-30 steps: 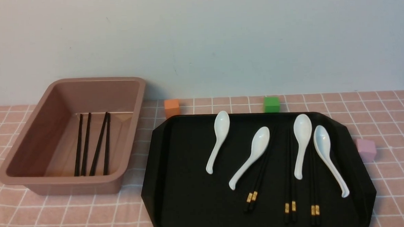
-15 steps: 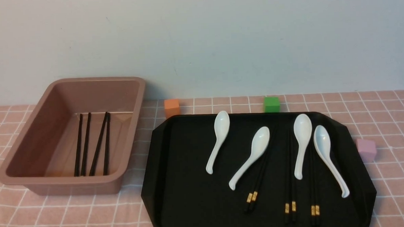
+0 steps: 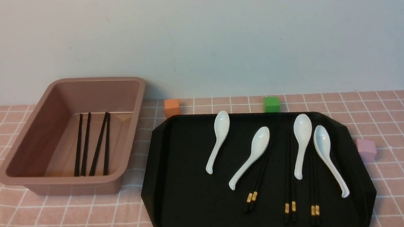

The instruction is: On pink tablecloth take chopsticks from black tray and put them in box.

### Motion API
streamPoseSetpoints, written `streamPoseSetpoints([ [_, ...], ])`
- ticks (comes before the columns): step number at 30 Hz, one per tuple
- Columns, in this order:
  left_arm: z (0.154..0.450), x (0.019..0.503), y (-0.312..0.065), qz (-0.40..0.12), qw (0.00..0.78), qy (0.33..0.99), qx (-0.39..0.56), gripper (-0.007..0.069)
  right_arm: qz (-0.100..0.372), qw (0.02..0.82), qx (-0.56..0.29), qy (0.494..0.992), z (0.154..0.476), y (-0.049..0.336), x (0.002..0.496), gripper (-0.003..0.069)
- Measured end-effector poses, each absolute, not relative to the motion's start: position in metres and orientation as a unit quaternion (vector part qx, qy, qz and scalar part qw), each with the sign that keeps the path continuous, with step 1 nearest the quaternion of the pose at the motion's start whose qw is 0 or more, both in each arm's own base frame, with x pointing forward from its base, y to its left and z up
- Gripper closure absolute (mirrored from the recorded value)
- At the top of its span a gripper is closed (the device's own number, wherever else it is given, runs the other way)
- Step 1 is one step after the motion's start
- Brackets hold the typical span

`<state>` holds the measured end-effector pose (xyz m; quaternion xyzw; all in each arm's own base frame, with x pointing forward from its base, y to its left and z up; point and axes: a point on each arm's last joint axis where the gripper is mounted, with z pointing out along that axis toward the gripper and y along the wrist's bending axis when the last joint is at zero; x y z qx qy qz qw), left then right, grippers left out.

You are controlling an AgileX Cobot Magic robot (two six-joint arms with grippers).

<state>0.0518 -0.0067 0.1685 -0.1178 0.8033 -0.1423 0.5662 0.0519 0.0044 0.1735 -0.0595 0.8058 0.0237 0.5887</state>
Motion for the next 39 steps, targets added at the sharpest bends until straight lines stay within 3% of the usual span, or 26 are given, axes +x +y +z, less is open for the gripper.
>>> streamPoseSetpoints([
  [39, 0.1685, 0.0518, -0.0067, -0.142, 0.566, 0.803, -0.118, 0.0626, 0.024, 0.589, -0.059, 0.806, 0.1735, 0.0044, 0.0519, 0.0419],
])
